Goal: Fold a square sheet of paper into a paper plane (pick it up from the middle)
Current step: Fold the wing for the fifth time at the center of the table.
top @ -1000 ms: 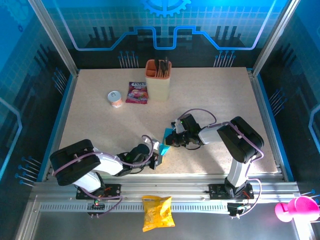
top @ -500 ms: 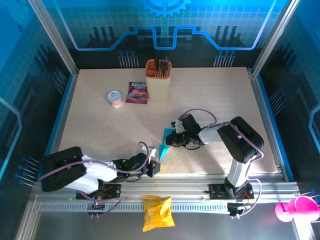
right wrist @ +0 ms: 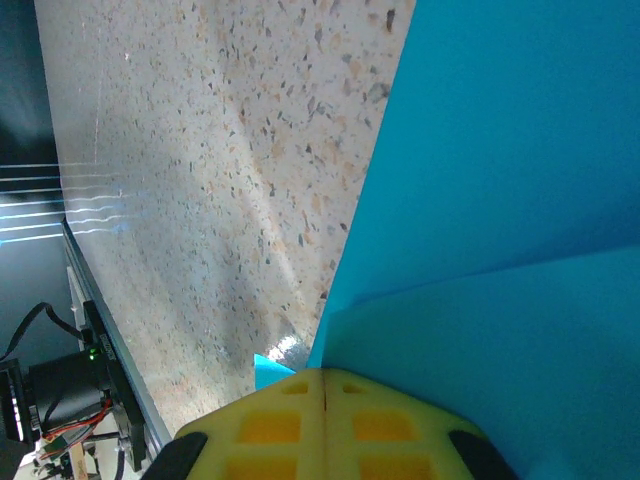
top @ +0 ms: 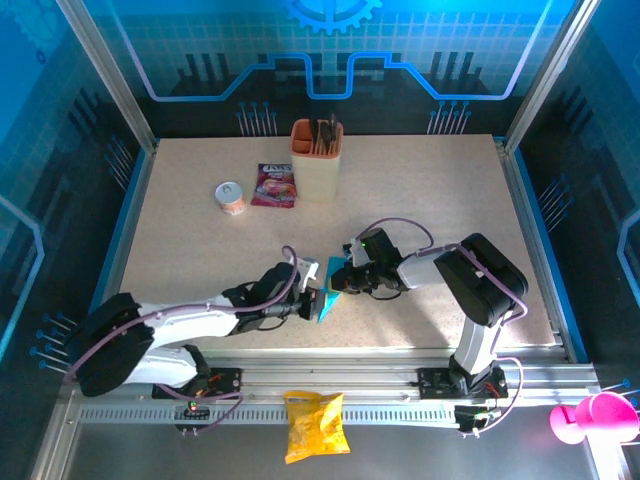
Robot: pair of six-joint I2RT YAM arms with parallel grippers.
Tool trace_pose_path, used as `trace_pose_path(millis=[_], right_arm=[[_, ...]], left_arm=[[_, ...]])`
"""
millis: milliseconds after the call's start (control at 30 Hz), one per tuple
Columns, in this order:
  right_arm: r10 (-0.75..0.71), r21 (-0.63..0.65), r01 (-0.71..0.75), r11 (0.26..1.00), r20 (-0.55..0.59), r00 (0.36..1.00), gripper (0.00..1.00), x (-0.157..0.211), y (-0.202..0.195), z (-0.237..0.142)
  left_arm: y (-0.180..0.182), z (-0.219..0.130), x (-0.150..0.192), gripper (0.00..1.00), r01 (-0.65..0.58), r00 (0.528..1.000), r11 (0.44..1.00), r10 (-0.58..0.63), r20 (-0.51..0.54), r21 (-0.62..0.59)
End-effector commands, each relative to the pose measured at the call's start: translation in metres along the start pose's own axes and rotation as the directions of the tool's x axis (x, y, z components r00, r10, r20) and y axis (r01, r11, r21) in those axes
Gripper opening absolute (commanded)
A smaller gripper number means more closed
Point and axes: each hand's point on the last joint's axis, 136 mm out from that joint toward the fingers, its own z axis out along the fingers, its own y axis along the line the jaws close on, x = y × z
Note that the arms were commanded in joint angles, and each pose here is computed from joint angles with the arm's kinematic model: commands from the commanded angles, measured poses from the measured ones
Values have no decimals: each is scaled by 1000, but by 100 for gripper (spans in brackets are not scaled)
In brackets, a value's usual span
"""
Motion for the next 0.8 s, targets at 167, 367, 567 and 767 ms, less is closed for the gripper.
trace_pose_path(millis=[167, 367, 567, 767], right_arm=[[186, 330, -153, 932, -68, 980, 0, 55, -95, 3], [179, 314, -149, 938, -67, 982, 0, 52, -89, 1], [148, 269, -129, 954, -50, 988, 0, 37, -66, -4], [64, 201, -61, 978, -12, 998, 0, 13, -26, -19]], left_arm=[[-12, 23, 13, 0, -39, 995, 994, 47, -83, 100], [1, 26, 34, 0, 12, 993, 996, -1, -120, 92], [21, 28, 63, 0, 54, 985, 997, -44, -166, 53], [31, 30, 75, 0, 69, 981, 997, -63, -183, 28]])
